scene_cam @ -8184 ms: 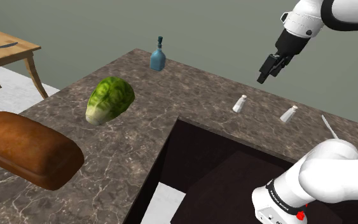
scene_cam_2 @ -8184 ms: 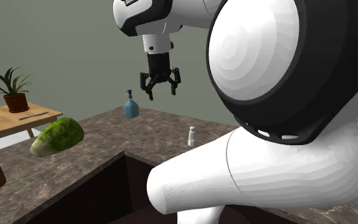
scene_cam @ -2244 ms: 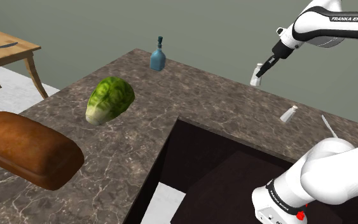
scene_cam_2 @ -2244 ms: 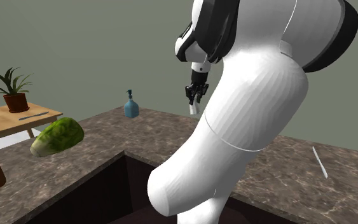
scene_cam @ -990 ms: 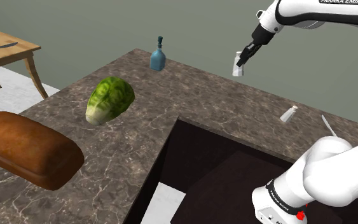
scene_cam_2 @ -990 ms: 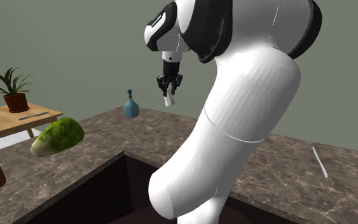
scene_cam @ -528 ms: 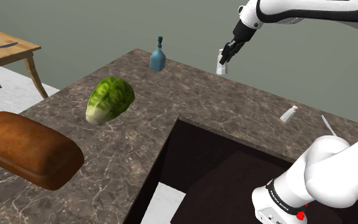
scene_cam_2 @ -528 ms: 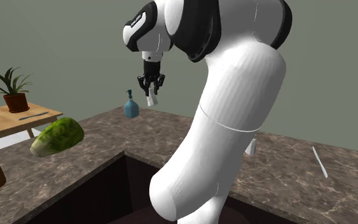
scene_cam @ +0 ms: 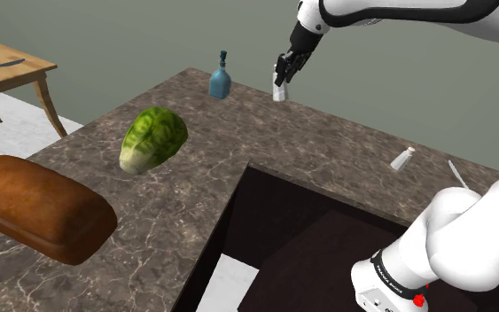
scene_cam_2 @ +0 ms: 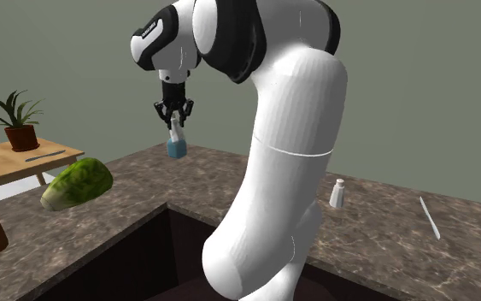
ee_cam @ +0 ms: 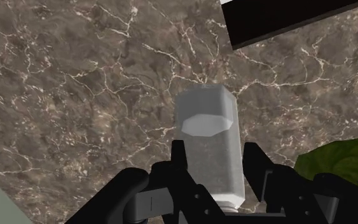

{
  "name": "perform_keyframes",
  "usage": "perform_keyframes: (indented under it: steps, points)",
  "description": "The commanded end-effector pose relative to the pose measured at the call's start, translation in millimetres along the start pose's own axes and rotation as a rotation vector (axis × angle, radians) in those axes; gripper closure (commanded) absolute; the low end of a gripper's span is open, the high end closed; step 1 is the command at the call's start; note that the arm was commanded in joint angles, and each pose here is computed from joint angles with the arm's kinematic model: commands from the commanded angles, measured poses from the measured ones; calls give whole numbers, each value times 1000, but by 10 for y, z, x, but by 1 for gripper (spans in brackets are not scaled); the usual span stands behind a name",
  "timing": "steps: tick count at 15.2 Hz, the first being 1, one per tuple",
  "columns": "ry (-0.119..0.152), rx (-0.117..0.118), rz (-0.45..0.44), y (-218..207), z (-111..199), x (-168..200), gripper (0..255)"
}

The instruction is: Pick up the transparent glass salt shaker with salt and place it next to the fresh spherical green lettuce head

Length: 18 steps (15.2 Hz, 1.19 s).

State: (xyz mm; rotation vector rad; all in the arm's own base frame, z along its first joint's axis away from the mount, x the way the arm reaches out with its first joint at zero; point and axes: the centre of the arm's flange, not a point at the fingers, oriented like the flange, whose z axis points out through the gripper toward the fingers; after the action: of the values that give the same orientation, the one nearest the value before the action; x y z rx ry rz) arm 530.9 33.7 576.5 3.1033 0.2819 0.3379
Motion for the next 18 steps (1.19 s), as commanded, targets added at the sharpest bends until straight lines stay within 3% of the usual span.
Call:
perform_keyframes:
  steps: [1, 14, 18]
  points:
    - [1, 0, 1, -242, 47, 154, 255]
    - [1, 0, 1, -1666, 246, 1244, 255]
    - [1, 0, 1, -1672, 452, 1198, 255]
